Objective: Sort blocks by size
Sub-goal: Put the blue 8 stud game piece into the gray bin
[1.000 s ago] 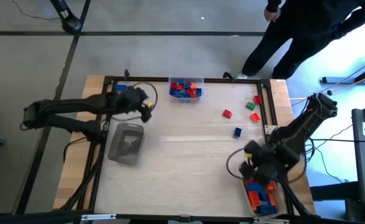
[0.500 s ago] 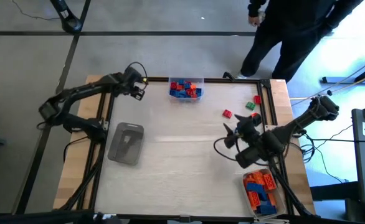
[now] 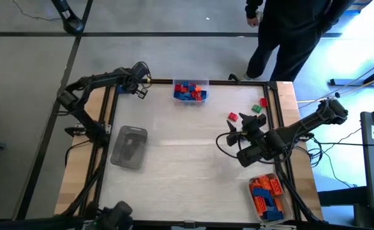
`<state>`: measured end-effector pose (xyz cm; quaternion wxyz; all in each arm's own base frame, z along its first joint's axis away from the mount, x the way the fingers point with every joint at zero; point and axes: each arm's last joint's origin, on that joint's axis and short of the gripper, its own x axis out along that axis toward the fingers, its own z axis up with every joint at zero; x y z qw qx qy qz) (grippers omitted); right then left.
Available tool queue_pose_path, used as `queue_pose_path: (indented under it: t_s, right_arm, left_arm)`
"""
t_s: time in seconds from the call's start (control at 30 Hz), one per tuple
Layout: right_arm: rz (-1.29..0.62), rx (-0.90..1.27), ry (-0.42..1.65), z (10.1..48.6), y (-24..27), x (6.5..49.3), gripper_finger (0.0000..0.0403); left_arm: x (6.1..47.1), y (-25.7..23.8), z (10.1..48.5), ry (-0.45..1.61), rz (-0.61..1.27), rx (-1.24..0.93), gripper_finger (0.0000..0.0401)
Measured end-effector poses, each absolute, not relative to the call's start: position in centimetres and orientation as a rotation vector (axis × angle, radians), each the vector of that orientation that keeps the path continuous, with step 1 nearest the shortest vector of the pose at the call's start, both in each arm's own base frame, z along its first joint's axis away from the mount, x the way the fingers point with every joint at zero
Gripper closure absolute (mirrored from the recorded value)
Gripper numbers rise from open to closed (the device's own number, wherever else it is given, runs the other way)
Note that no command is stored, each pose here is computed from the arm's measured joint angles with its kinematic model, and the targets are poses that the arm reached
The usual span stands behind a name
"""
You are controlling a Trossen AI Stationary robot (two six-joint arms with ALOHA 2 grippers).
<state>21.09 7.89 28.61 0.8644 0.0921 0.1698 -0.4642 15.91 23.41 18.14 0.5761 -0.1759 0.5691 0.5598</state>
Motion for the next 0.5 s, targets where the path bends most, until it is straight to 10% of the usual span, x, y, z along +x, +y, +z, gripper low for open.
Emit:
queue_pose_path:
  t_s: [0.5]
  right_arm:
    - [-0.992, 0.114, 0.355, 27.2, 8.5, 22.4, 0.0104]
  left_arm:
    - [14.8, 25.4, 16.1, 1.442, 1.423, -0.441, 0.0400]
